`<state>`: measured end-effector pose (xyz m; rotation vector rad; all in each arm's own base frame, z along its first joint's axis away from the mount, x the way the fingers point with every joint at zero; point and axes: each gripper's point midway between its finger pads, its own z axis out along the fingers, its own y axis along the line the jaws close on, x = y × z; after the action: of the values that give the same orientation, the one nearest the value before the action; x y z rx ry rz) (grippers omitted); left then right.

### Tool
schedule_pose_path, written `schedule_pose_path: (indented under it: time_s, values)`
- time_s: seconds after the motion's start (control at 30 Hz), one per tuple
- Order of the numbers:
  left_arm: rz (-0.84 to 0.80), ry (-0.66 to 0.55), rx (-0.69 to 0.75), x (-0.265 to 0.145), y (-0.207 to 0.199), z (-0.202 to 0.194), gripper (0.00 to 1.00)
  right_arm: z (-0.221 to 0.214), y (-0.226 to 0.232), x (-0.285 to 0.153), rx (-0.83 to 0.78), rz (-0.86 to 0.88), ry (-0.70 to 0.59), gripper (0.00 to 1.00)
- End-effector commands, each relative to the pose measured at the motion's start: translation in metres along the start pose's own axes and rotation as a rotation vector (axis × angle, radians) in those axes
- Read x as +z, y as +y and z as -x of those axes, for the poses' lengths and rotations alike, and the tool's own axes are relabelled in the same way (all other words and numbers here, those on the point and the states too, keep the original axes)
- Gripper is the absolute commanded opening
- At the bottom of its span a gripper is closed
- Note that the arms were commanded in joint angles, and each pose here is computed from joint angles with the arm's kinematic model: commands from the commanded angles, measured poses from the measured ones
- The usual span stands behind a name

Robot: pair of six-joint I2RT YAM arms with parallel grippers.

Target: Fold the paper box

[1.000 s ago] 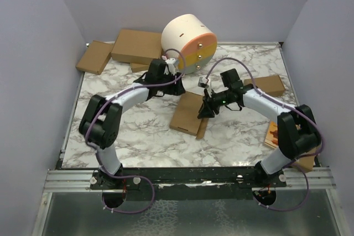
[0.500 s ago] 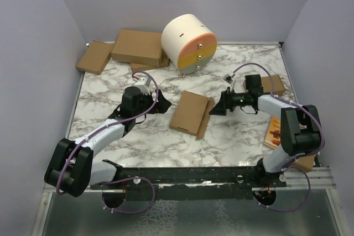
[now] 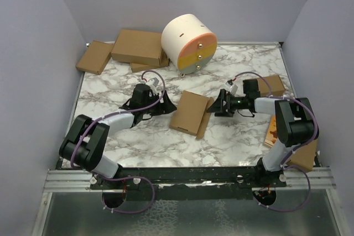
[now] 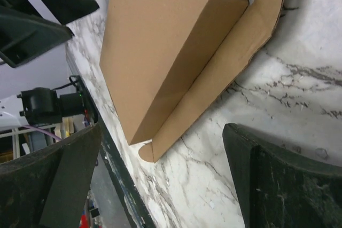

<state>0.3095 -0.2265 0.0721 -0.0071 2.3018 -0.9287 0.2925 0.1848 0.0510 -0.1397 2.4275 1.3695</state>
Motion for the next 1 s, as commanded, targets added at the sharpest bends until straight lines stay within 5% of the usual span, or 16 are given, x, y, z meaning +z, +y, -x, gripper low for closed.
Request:
schedule_pose_path:
  time_s: [0.0, 0.1, 0.4, 0.97]
  values:
    - [-0.058, 0.064, -0.01, 0.008, -0.015, -0.009, 0.73, -0.002, -0.013, 0.014, 0.095, -0.044, 0.021, 0.96]
    - [-0.076, 0.103, -0.01, 0.015, -0.019, -0.017, 0.67, -0.001, -0.009, 0.02, 0.094, -0.033, 0.03, 0.85]
    - [-0.096, 0.165, 0.007, 0.028, -0.028, -0.035, 0.56, 0.002, -0.007, 0.025, 0.103, -0.035, 0.022, 0.82]
    - [-0.116, 0.197, 0.027, 0.038, -0.043, -0.046, 0.55, 0.005, 0.017, 0.025, 0.09, 0.079, -0.001, 0.5]
